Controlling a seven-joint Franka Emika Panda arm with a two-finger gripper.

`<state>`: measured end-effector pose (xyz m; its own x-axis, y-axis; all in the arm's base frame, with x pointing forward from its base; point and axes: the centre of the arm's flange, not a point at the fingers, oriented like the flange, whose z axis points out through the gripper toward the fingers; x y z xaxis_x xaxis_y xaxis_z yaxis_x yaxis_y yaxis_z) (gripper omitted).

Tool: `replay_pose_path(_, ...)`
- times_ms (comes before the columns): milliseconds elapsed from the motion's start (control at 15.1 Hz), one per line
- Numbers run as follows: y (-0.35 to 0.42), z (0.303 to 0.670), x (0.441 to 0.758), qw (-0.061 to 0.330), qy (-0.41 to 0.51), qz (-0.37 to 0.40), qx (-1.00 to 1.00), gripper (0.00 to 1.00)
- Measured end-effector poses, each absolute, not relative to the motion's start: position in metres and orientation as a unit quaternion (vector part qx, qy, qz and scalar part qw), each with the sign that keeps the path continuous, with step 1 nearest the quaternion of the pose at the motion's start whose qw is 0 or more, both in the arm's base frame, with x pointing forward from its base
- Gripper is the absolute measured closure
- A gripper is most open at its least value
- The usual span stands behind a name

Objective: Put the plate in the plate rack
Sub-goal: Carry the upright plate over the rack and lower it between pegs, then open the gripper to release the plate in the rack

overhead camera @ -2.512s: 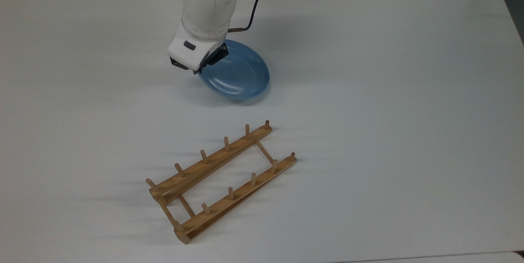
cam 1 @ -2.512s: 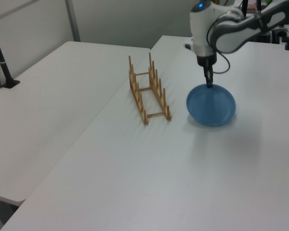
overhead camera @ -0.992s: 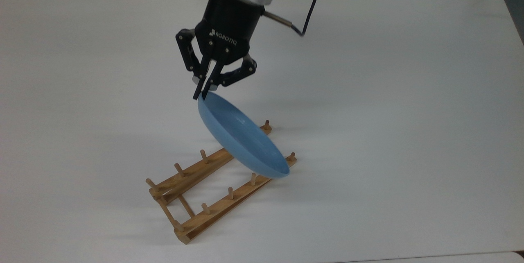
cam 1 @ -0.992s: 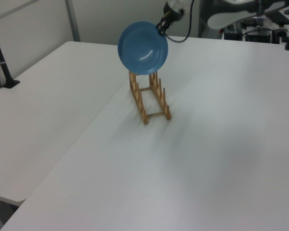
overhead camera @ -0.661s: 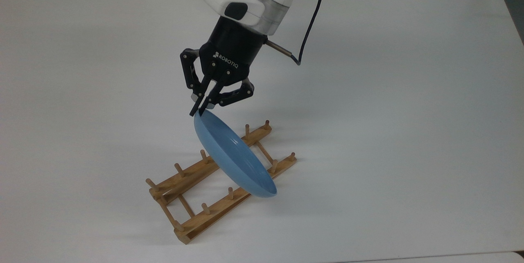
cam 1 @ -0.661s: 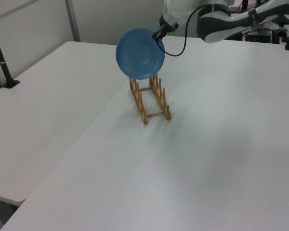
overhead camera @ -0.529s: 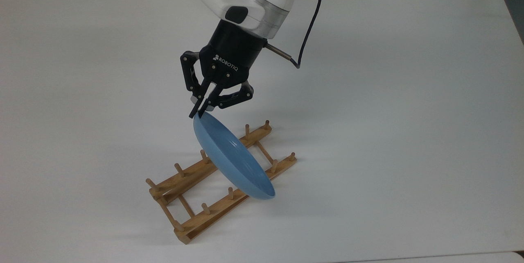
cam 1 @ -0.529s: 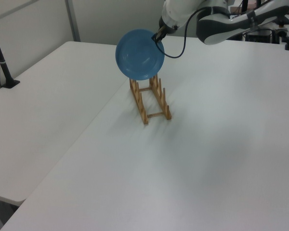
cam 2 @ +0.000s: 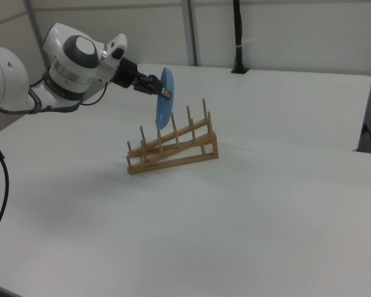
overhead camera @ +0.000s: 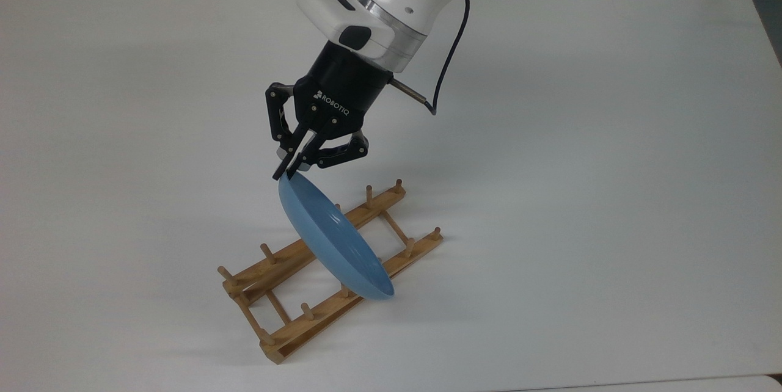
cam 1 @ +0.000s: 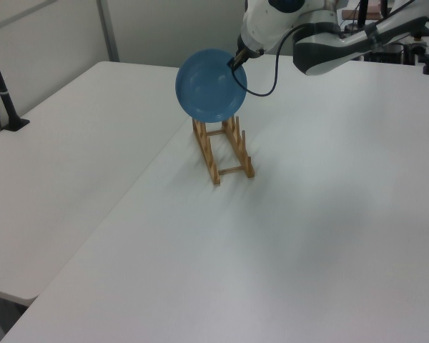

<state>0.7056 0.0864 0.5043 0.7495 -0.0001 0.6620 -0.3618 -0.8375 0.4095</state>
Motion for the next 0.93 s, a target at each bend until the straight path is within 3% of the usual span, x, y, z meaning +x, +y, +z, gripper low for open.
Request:
replay_pose_path(661,0.085,0.48,0.704,0.287,-0.079,0.336,0.894,0.95)
replay_pose_path(793,0.085,0.474,0.704,0.289,-0.076,0.332,0.895,0.92)
replay_pose_path(926,0.086,0.466,0.705,0.29,-0.074,0.328,0.896,0.78)
